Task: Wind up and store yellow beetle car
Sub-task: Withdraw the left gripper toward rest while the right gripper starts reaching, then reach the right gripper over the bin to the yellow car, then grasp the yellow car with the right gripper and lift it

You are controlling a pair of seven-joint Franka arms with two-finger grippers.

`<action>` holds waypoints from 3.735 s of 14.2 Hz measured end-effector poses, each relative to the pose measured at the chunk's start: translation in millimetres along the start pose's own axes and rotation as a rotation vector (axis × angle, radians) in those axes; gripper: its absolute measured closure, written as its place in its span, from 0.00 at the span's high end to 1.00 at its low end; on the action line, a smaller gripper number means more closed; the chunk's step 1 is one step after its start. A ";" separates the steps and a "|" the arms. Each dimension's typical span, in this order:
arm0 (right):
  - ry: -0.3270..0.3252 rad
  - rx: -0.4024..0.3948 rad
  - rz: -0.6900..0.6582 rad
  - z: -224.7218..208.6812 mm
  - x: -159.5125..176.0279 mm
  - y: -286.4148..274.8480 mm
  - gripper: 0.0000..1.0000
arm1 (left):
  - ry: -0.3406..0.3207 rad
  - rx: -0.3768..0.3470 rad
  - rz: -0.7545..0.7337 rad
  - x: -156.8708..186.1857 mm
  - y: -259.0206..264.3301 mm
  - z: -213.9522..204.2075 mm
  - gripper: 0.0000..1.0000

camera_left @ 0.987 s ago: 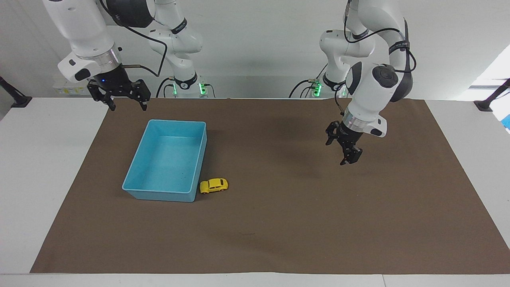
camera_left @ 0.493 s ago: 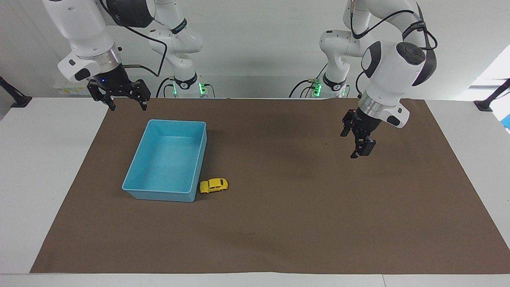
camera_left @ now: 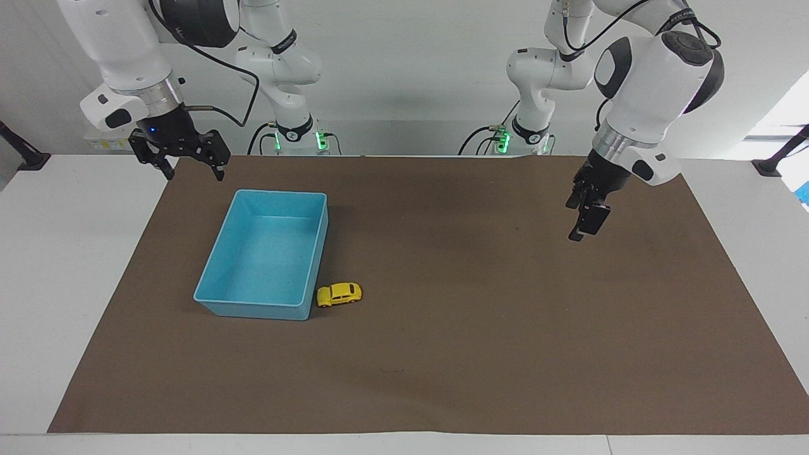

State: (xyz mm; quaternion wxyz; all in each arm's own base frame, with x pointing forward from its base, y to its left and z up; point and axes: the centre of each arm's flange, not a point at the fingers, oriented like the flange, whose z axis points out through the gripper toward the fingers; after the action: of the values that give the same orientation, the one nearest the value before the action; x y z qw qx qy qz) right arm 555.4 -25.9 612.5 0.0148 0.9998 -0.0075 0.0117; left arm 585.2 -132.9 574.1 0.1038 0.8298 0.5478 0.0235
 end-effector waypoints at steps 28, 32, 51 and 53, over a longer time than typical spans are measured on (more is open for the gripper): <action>0.075 -0.019 1.228 199.7 67.3 -234.0 1.00 | -0.021 0.158 1.184 68.8 -71.0 -96.8 1.00; 0.157 -0.035 1.337 247.4 70.4 -265.8 1.00 | -0.017 0.153 1.199 62.7 -78.1 -111.2 1.00; 0.181 0.012 1.398 288.6 62.3 -289.3 0.49 | -0.025 0.159 1.202 60.6 -78.8 -110.5 1.00; 0.193 0.027 1.385 263.9 57.0 -298.8 0.49 | -0.027 0.161 1.201 61.4 -79.0 -109.7 1.00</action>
State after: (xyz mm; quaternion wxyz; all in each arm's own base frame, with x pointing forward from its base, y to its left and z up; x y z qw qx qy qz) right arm 623.2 264.1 341.3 -0.0079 0.7594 -0.6416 0.1073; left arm 521.4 -30.8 661.2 0.0163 0.9994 -0.0176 0.0260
